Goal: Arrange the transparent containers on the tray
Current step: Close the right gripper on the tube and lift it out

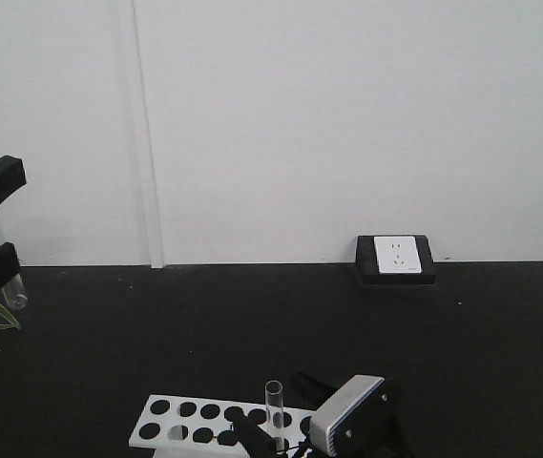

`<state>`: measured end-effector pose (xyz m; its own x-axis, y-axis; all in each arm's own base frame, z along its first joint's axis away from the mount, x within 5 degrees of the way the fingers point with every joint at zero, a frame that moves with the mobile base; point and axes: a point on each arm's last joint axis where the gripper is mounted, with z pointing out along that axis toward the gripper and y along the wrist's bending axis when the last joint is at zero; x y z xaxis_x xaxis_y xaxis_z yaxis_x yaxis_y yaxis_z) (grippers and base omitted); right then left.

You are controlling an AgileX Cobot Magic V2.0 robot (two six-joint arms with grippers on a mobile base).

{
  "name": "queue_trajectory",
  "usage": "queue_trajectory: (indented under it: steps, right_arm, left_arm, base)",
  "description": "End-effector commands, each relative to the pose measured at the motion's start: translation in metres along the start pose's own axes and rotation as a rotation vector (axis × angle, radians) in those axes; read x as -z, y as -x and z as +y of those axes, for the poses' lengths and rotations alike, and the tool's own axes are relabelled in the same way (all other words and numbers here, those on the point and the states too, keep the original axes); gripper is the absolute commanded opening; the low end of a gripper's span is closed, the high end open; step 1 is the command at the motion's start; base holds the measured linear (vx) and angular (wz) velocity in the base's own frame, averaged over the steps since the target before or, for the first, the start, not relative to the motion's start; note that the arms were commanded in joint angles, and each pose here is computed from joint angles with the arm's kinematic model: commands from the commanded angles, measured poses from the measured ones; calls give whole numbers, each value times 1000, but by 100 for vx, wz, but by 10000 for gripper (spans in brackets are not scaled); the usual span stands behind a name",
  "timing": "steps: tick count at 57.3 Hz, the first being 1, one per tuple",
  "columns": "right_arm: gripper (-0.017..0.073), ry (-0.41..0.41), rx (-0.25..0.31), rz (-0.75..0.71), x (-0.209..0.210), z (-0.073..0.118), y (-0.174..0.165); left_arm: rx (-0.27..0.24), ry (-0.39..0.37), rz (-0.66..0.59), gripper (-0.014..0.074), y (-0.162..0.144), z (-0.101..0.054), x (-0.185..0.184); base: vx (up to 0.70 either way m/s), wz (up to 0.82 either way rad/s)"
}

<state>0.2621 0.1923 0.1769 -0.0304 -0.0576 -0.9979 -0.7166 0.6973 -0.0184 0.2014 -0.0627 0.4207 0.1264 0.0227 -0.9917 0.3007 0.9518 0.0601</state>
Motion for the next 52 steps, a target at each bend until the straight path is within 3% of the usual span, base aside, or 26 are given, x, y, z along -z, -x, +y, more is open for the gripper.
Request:
queue_trajectory:
  steps: [1, 19, 27, 35, 41, 46, 52]
  right_arm:
    - [586, -2, 9, -148, -3, -1, 22]
    - [584, 1, -12, -153, -25, -7, 19]
    - [541, -2, -15, -152, -25, -7, 18]
    - [374, -1, -15, -152, -25, -7, 18]
    - [128, 2, -12, -161, -25, -6, 20]
    - [-17, 1, -7, -174, -23, -6, 26]
    - [-13, -5, 8, -184, -19, -6, 40]
  left_arm:
    - [14, -19, -124, -6, 22, -2, 5]
    - [14, -17, -118, -6, 22, -2, 5]
    - [14, -17, -116, -6, 22, -2, 5]
    - [14, -16, -110, -6, 21, -1, 5]
    - [14, -14, -101, -6, 20, -1, 5]
    - [14, -10, -85, -6, 19, -1, 4]
    - [14, -6, -65, -6, 17, -1, 4]
  base:
    - [0, 0]
    - [0, 0]
    - [0, 0]
    - [0, 0]
    - [0, 0]
    - [0, 0]
    - [0, 0]
